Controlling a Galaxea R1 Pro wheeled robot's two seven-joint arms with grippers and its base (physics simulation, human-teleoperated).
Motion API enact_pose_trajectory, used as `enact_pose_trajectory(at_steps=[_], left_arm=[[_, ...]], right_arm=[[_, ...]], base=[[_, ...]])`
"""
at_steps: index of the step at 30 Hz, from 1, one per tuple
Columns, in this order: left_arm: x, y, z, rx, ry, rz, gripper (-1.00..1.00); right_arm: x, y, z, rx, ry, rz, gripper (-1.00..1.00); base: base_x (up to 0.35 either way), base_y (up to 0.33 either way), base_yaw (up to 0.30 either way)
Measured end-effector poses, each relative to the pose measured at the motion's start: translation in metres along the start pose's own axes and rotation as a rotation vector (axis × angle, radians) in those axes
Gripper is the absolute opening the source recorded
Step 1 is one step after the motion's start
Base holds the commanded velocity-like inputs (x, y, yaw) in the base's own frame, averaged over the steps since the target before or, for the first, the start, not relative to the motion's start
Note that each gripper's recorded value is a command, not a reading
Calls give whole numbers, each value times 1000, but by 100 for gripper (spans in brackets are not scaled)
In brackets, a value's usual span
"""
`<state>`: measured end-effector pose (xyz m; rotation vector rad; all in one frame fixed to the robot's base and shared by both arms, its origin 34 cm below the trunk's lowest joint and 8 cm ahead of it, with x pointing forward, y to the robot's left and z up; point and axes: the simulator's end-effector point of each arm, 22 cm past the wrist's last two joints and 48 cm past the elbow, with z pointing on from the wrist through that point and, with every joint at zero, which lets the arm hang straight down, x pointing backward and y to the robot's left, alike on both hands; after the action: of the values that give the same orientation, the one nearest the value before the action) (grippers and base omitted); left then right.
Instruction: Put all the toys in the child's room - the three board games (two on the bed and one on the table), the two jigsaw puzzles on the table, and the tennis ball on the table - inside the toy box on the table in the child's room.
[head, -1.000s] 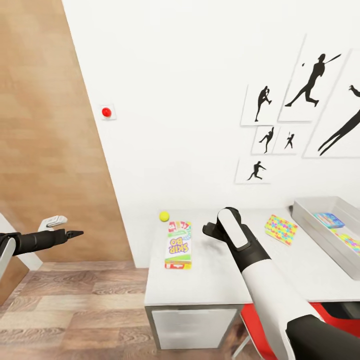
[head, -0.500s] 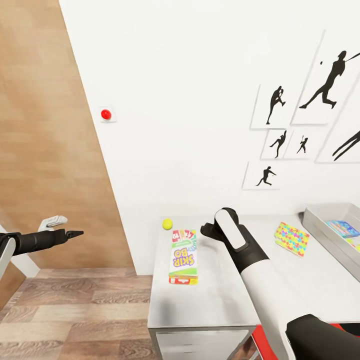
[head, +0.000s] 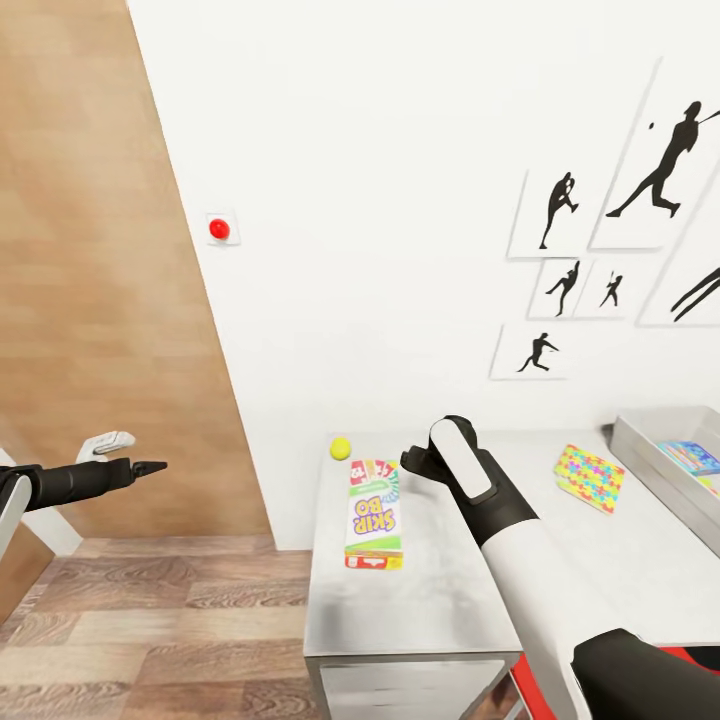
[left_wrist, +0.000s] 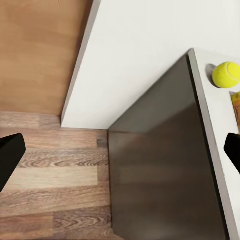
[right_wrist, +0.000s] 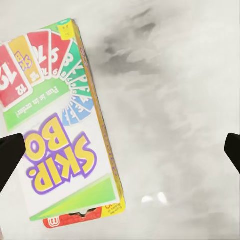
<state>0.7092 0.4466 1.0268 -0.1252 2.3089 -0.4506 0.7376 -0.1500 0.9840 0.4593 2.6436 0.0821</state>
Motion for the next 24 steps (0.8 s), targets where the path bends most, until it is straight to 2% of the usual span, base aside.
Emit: enact_pose_trajectory(at_steps=[6, 11, 14, 18, 24], left_arm=[[0, 0, 0, 0, 0, 0, 100], [0, 0, 0, 0, 0, 0, 100], [0, 0, 0, 0, 1, 0, 100], [0, 0, 0, 0, 1, 1, 100], [0, 0, 0, 1, 1, 1, 100]], right_arm=[[0, 1, 0, -5, -1, 4, 100], [0, 27, 0, -135, -3, 11, 100], [-1, 34, -1, -179, -6, 15, 100], [-1, 40, -2, -206, -5, 14, 100], [-3, 38, -2, -207, -12, 14, 100]], base=[[0, 38, 0], [0, 28, 0], [0, 5, 0], [0, 1, 0], [0, 0, 0]])
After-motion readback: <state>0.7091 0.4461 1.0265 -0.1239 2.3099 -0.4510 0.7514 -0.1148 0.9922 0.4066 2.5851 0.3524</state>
